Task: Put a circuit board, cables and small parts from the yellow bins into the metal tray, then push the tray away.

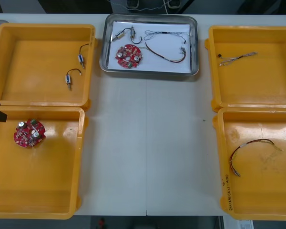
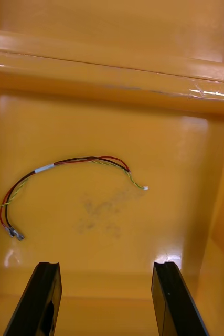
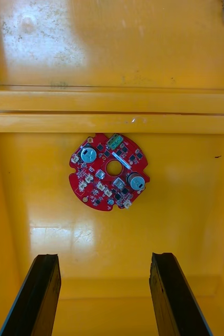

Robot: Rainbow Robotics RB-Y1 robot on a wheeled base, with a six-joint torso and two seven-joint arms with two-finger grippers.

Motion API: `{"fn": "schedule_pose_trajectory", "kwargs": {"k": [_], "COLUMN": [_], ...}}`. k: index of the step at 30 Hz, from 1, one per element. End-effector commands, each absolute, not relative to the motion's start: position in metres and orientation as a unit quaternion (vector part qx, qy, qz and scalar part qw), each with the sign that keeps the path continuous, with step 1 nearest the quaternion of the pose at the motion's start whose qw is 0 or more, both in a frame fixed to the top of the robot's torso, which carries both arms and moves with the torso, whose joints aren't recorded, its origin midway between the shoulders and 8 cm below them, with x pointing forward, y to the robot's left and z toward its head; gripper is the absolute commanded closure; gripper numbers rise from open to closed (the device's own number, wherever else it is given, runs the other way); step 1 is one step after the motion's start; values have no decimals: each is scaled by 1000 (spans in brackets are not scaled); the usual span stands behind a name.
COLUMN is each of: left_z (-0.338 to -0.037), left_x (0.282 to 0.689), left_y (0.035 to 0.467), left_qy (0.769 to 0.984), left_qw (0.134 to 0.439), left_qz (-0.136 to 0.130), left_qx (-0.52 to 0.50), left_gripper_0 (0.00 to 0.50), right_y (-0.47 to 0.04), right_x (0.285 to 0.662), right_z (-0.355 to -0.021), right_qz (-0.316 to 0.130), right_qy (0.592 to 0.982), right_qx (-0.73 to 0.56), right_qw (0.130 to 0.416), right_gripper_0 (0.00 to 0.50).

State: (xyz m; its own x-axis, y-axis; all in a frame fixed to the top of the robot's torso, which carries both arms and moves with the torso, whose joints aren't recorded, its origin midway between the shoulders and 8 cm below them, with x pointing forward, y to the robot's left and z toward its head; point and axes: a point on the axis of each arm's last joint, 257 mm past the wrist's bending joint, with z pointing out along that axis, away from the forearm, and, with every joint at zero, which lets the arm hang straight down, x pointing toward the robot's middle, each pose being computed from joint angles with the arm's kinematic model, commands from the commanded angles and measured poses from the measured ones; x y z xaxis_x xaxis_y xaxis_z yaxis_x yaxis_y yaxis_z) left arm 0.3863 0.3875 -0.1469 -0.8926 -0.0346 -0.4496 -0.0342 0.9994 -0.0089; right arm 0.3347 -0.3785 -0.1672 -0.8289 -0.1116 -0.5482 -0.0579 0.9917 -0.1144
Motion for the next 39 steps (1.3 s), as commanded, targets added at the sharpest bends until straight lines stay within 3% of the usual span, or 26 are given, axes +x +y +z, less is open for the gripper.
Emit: {"fn": "schedule_pose_trajectory", "kwargs": {"k": [1, 39], "left_z": [-131, -131], "left_x": [382, 382], "left_y": [406, 406], "left_qy": [970, 970], "left_qw": [243, 243], "left_qz": [34, 34], "left_qx": [-1, -1], "left_gripper_0": [0, 0], "right_y": [-388, -389], "right_x": [329, 325], "right_z": [-152, -154], "right_qz": [-55, -54], "right_qy": [950, 951], "right_qx": [-19, -14], "right_qw": [307, 305], "right_gripper_0": [0, 0]}}
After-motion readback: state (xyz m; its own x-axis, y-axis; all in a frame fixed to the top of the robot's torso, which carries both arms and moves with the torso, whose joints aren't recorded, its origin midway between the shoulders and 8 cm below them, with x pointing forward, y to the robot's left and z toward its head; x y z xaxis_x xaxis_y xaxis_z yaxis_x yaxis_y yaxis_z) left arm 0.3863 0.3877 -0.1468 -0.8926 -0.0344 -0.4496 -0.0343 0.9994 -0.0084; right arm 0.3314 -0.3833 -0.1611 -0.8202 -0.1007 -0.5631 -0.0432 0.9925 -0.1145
